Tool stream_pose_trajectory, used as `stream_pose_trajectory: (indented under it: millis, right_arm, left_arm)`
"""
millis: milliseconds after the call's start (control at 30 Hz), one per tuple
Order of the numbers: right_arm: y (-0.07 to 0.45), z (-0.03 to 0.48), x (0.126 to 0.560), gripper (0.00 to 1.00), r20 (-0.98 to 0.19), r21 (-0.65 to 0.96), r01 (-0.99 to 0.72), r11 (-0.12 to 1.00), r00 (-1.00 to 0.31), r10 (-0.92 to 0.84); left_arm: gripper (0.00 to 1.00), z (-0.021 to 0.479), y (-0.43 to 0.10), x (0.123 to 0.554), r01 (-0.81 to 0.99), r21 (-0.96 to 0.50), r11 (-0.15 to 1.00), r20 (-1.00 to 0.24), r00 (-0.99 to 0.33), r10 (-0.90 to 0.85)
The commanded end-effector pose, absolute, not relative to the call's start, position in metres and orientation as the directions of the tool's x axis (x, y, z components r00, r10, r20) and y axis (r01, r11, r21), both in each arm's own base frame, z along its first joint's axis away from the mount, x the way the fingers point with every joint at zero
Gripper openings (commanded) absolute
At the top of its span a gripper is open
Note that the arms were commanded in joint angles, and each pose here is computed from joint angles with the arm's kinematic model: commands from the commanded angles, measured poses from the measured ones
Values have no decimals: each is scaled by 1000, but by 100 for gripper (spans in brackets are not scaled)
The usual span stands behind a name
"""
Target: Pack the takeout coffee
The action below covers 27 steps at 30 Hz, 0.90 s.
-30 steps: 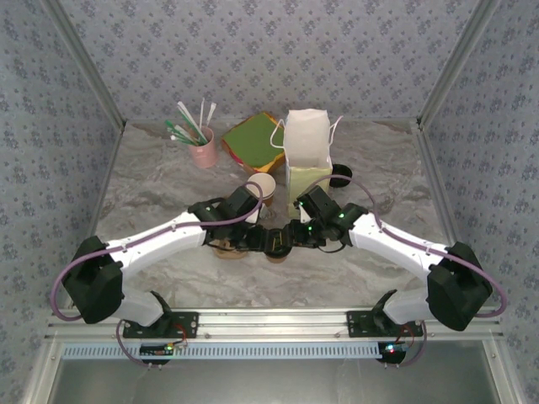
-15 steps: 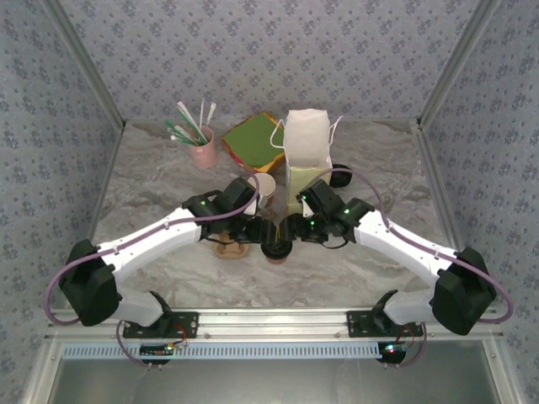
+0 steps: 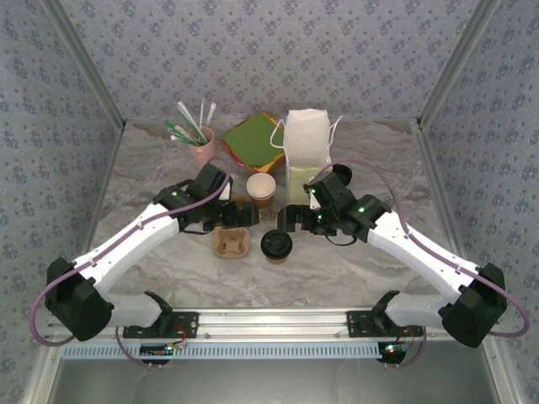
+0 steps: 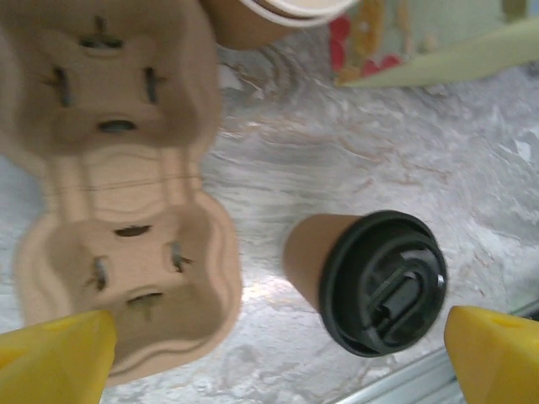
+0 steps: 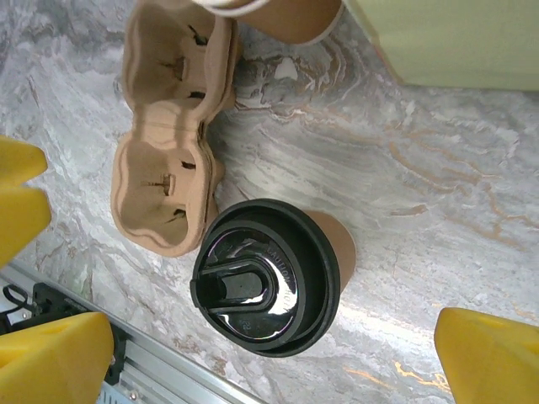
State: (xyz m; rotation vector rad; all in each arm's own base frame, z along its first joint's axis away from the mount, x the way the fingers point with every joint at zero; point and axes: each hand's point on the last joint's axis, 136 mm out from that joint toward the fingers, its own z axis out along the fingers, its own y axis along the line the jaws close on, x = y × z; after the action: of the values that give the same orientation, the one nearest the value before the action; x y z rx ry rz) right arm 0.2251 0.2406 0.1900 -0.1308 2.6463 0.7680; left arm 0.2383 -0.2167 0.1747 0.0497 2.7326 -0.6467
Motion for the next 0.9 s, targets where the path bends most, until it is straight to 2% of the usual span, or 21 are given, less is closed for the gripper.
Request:
stream_pose_trajectory:
  millis: [0, 133, 167, 400, 500, 567, 733, 767, 867]
  right_arm:
    - [234, 206, 228, 100, -423, 475, -185, 860, -905, 39]
    - [240, 213, 228, 100, -457, 459, -202, 865, -889, 35]
    - [242, 214, 228, 100, -462, 455, -207, 866, -886, 30]
    - [261, 212, 223, 100, -464, 424, -251, 870, -885, -29]
    - [264, 210, 222, 100, -456, 418, -254, 872, -889, -41]
    - [266, 208, 221, 100, -454, 419, -256, 871, -890, -43]
    - [269, 211, 220, 100, -461, 426, -264, 865, -887, -44]
    - [268, 212, 220, 100, -465, 421, -264, 868, -884, -43]
    - [266, 215, 220, 100, -486, 412, -262, 872, -874, -33]
  left_arm:
    - [100, 164, -185, 231, 76, -370, 926, -317, -947, -49]
    - [100, 142, -165, 226, 19, -370, 929, -278, -956, -91]
    - [97, 137, -161, 225, 12, -369, 929, -270, -958, -95]
    - [67, 108, -148, 222, -33, -336, 941, -224, -968, -114]
    - [64, 97, -145, 222, -44, -308, 950, -205, -972, -111]
    - [58, 90, -143, 222, -48, -293, 955, -192, -975, -108]
    - [56, 77, -144, 223, -53, -274, 960, -166, -981, -102]
    - [50, 74, -144, 224, -55, -270, 961, -162, -982, -101]
    - [48, 68, -140, 225, -62, -245, 967, -160, -982, -104]
